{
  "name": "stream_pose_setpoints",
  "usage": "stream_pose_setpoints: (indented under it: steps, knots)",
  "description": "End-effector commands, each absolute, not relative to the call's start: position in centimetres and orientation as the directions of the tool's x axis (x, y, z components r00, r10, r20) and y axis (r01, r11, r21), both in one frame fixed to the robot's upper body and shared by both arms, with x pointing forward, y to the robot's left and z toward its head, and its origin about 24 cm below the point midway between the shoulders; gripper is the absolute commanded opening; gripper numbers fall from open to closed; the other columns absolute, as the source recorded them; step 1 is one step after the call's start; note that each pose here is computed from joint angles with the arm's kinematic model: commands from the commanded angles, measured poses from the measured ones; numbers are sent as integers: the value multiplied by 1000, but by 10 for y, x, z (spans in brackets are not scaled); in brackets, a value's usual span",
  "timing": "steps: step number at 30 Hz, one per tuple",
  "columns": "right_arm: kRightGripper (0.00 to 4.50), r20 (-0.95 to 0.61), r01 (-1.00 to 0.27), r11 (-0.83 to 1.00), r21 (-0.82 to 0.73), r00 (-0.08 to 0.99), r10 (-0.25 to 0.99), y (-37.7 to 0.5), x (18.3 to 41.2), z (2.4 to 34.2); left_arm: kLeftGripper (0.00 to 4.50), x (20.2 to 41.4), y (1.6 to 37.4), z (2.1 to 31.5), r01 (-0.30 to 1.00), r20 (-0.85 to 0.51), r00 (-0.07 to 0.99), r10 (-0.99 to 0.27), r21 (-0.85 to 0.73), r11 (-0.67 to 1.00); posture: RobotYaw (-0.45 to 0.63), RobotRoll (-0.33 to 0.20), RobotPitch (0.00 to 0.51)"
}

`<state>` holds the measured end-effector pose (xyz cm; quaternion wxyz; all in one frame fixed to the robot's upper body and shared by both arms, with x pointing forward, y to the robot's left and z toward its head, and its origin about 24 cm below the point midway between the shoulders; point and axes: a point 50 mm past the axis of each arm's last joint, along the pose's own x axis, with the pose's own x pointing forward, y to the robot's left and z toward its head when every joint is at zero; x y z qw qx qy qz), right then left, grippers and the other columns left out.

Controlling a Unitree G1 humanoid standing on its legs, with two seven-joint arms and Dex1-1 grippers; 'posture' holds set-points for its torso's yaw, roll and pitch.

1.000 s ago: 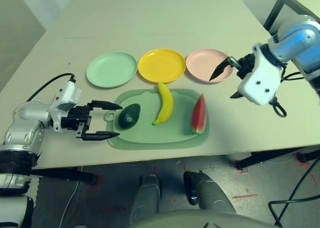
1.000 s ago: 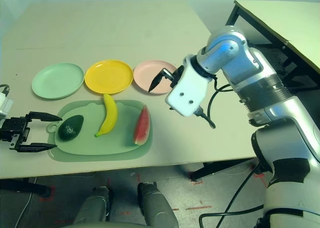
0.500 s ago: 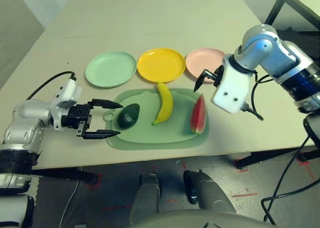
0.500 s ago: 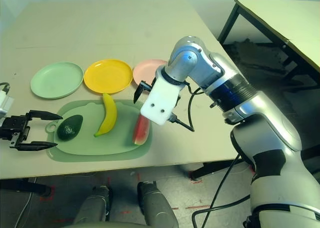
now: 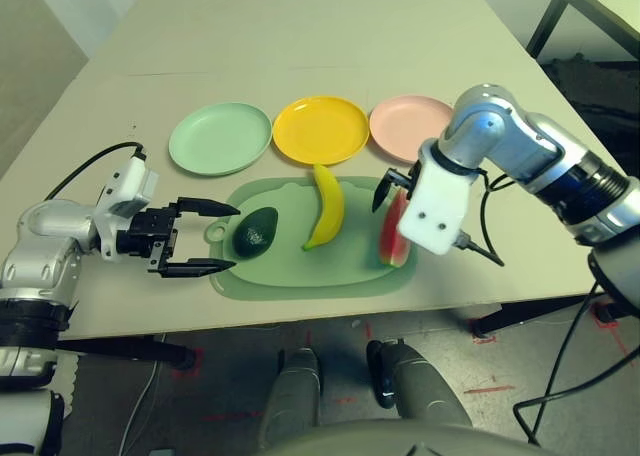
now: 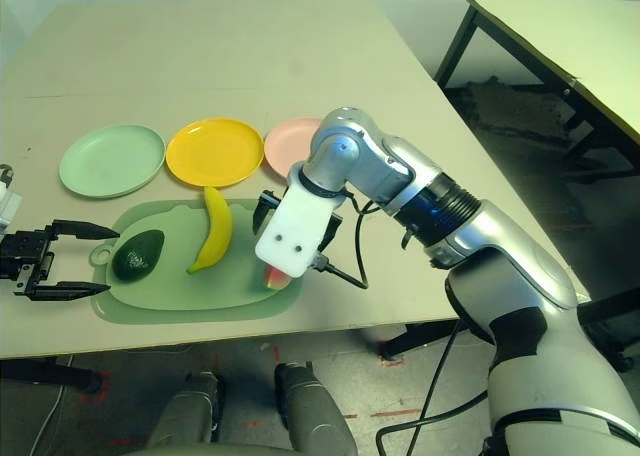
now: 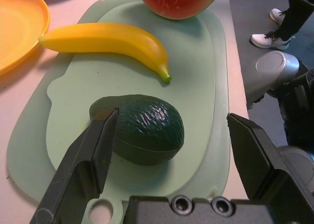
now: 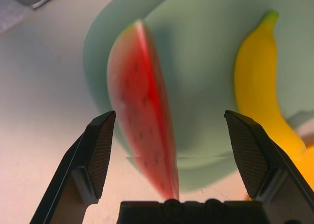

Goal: Place the fruits into color-matched plates.

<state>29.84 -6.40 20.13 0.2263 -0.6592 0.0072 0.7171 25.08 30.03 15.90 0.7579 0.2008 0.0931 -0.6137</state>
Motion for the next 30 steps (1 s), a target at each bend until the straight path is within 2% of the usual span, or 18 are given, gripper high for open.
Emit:
stream_pose_setpoints:
  steps: [1, 15, 30]
  knots:
    - [4477, -958, -350, -904, -246, -52, 281, -61, 300, 186, 4484, 250, 304, 160, 966, -403, 236, -884, 195, 169, -5, 0, 168]
    - [4477, -979, -362, -916, -173, -43, 201, -72, 304, 170, 4484, 244, 302, 164, 964, -395, 231, -889, 214, 156, 10, 0, 170]
    - [4477, -983, -427, -890, -159, -13, 182, -73, 310, 163, 4484, 245, 305, 166, 961, -404, 243, -882, 225, 161, 0, 0, 175]
